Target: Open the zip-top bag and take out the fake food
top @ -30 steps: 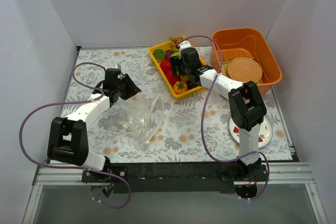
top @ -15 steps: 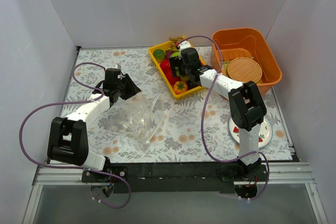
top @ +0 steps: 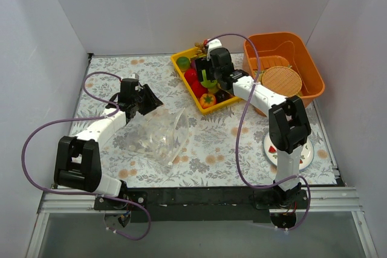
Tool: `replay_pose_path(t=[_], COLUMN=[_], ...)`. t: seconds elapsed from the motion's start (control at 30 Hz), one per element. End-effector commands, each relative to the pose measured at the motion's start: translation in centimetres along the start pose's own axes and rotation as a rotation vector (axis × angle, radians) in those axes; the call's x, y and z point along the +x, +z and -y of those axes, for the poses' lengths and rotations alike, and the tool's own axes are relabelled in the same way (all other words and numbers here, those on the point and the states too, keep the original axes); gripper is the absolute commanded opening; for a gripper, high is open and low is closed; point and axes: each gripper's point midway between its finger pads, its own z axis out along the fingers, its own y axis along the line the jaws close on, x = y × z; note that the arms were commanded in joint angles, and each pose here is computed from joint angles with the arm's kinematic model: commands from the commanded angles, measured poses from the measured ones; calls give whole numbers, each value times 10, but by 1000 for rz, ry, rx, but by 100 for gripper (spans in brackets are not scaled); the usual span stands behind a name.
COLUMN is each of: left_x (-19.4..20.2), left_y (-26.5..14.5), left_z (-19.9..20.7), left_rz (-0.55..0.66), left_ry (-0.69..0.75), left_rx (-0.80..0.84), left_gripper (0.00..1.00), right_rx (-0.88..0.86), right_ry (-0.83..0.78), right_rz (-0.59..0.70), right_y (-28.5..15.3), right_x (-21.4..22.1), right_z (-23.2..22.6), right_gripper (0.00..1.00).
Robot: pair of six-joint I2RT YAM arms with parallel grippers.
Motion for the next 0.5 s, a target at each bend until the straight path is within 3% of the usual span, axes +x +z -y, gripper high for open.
replay_pose_path(t=[0.0,0.33,0.47], left_x=[-16,-11,-5], left_y=[-20,-44,-59], left_z=[17,30,32], left_rz=[58,60,62], left_ry=[23,29,22], left_rx=[56,127,150], left_gripper=[41,61,79], right_rx=[10,-57,-142], right_ry=[35,100,146], right_rz=[107,94,60], right_y=[-29,-84,-127], right_x=[-55,-64,-42], right_z=[4,-28,-47], right_gripper=[98,98,98])
